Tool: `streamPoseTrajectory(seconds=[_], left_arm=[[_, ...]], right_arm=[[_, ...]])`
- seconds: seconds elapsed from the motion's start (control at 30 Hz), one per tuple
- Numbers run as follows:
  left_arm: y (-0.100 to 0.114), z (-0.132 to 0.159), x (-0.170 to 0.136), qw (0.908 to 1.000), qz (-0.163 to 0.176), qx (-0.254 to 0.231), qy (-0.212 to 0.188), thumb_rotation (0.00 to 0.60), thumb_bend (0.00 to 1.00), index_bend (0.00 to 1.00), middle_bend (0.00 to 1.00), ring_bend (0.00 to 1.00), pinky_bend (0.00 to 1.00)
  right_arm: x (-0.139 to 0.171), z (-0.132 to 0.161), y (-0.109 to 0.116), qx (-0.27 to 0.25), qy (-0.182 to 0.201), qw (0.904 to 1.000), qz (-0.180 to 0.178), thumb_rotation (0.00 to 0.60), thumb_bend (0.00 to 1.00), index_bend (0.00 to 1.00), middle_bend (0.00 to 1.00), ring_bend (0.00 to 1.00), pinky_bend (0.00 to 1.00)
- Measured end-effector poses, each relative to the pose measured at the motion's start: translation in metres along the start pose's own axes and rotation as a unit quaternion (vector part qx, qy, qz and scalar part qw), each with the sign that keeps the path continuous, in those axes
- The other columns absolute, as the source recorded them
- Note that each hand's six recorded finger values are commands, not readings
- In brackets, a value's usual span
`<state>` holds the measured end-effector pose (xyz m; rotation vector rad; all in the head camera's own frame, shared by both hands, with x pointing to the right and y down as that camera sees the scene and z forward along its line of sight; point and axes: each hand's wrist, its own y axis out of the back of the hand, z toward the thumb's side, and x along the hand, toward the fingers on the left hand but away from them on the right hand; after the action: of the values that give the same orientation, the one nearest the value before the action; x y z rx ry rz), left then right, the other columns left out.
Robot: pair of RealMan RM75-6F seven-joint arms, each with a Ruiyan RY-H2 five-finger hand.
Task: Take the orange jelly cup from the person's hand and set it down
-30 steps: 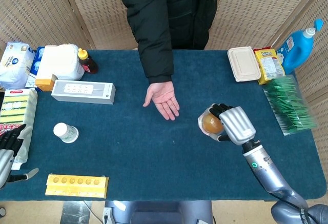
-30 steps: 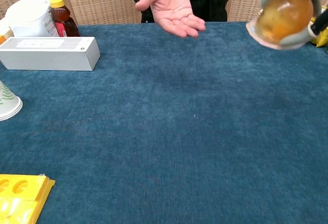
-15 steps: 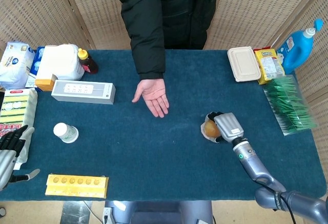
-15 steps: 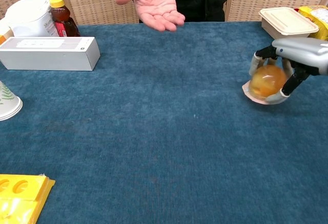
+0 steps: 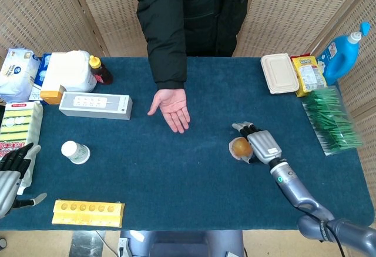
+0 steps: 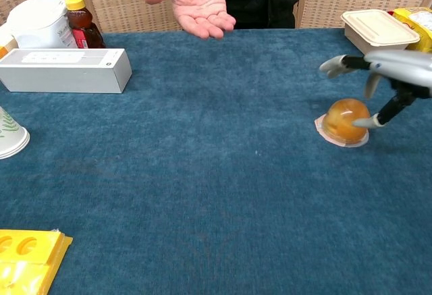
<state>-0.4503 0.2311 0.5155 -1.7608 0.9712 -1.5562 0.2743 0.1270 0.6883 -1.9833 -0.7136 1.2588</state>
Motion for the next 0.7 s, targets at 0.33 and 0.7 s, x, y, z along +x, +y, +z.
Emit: streamPoseTrajectory(seconds=[0.33, 0.7], left_arm=[[0.0, 0.004, -0.007, 0.9998, 0.002, 0.002, -0.019, 0.6, 0.08, 0.0, 0.0, 0.0, 0.04], [-0.005, 0.008, -0.012, 0.9996, 0.0, 0.015, -0.024, 0.6, 0.09, 0.0, 0.0, 0.0, 0.04]], right_arm=[[0.117, -0.025, 0.048, 0.023, -0.007, 0.9947, -0.1, 0.6, 0.13, 0.1, 0.13, 0.08, 0.2], [0.214, -0.042, 0.041, 0.03, -0.049, 0.9879, -0.144, 0.6, 0.07, 0.03, 0.04, 0.0, 0.05]])
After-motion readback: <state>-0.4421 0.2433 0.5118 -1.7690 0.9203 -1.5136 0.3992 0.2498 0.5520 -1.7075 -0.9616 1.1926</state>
